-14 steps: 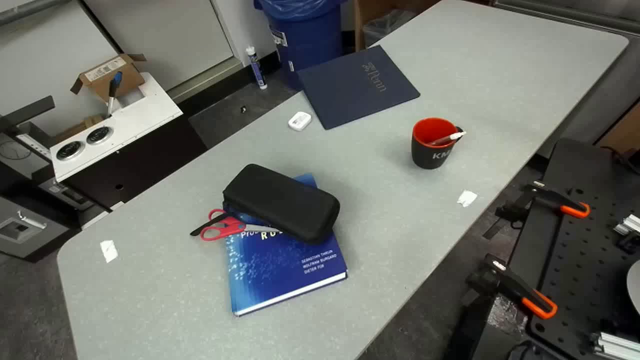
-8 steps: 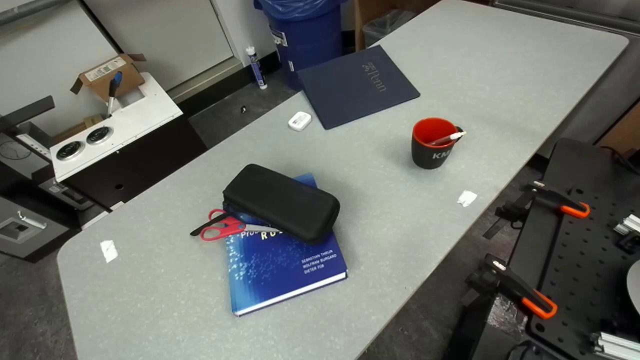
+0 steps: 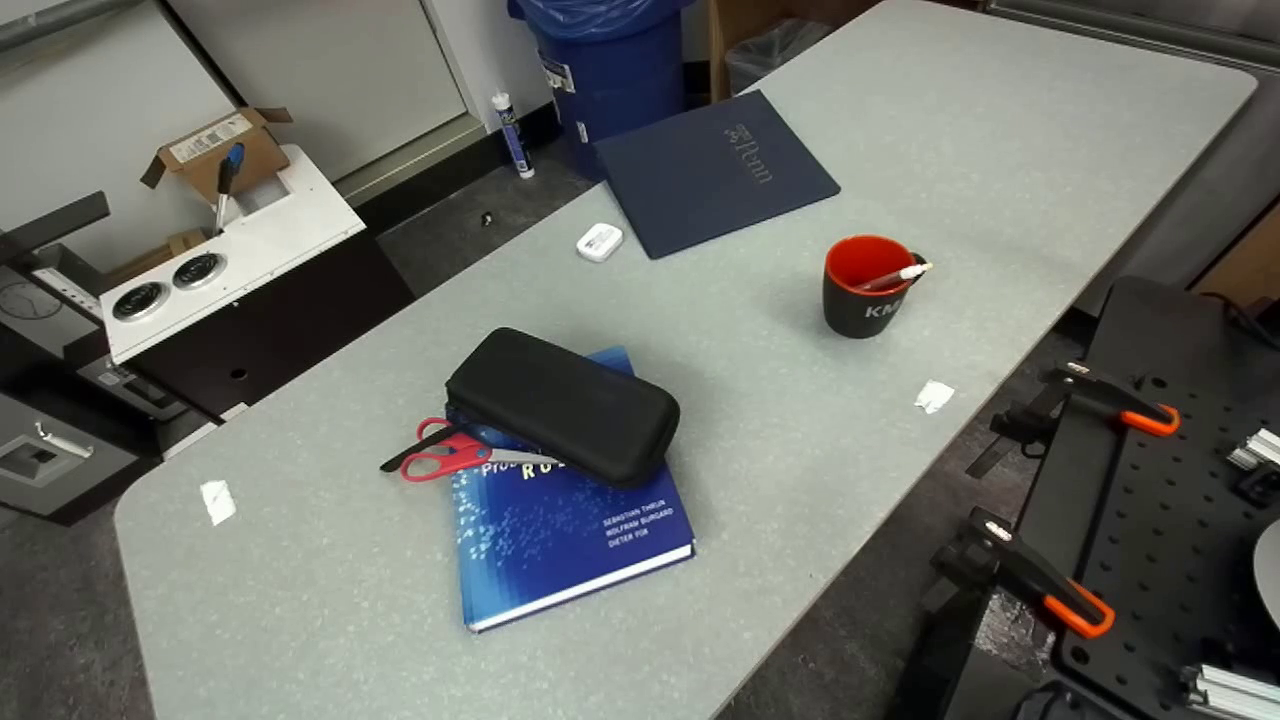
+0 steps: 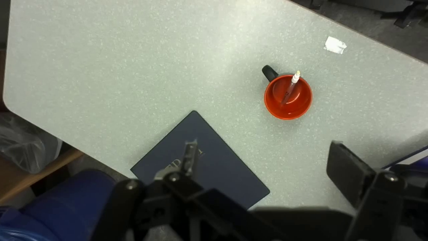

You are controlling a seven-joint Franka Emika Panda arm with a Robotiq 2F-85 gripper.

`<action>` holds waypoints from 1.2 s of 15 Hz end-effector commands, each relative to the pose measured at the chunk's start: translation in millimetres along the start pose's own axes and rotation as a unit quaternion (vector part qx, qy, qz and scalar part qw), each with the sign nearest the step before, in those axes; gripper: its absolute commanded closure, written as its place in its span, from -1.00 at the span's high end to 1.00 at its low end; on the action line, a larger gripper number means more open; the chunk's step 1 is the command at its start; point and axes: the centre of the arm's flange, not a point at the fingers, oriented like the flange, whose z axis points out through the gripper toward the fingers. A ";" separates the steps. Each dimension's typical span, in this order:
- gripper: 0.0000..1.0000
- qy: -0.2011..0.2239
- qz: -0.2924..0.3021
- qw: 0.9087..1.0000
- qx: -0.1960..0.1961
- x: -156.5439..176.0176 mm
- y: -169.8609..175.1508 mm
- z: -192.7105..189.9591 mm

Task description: Put the marker on the table

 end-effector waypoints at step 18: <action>1.00 -0.096 -0.055 0.993 0.050 10.5 -67.6 175.3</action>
